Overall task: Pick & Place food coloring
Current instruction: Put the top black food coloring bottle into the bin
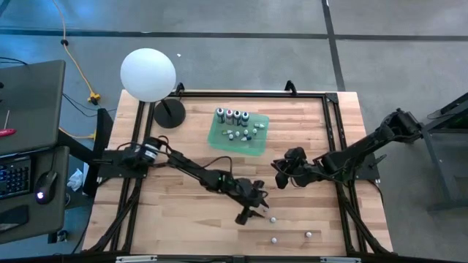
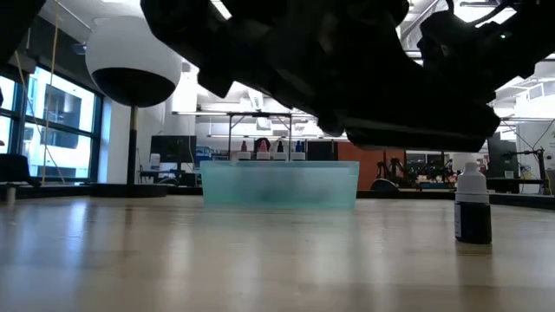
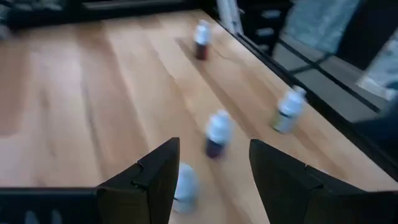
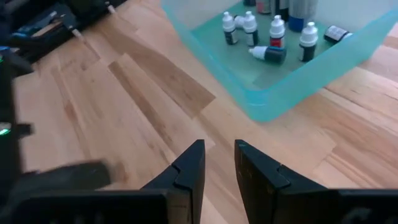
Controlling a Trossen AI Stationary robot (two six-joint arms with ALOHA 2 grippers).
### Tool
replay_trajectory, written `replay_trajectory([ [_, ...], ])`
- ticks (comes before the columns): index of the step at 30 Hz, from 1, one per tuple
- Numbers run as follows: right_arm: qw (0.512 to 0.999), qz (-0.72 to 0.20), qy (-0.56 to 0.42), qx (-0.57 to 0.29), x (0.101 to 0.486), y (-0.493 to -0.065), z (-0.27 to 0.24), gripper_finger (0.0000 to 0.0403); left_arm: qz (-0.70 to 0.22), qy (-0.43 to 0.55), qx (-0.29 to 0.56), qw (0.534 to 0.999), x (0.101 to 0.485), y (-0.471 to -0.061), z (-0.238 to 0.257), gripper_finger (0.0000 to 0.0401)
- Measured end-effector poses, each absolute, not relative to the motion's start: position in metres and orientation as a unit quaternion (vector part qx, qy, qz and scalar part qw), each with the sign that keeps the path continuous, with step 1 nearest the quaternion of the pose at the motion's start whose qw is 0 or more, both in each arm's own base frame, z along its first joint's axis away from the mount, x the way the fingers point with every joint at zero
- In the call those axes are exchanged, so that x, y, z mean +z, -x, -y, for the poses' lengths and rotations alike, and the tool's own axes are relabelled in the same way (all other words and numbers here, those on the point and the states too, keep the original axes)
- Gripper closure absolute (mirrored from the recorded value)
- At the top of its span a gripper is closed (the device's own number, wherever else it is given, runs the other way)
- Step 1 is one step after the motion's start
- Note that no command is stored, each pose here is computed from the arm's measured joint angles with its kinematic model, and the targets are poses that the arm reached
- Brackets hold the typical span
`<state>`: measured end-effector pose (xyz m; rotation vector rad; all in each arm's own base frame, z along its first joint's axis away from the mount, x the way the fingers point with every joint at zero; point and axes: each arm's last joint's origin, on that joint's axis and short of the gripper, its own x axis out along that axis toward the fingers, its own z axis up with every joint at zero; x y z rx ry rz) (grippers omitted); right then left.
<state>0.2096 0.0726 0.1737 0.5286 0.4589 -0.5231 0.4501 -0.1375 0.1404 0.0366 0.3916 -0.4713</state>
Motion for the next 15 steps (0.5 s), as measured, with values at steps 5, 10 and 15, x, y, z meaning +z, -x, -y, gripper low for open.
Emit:
replay_trajectory([
  [5,0.912,-0.228,-0.242,-0.240,0.174,-0.208,-0.078,0.0325,-0.207,-0.025,-0.192,0.959,0.130,-0.453,0.134,0.0209],
  [10,0.912,-0.226,-0.245,-0.239,0.174,-0.208,-0.078,0.0325,-0.213,-0.032,-0.166,0.962,0.130,-0.453,0.133,0.0209],
  [15,0.912,-0.226,-0.246,-0.238,0.174,-0.208,-0.078,0.0325,-0.210,-0.005,-0.172,0.962,0.122,-0.455,0.137,0.0209],
])
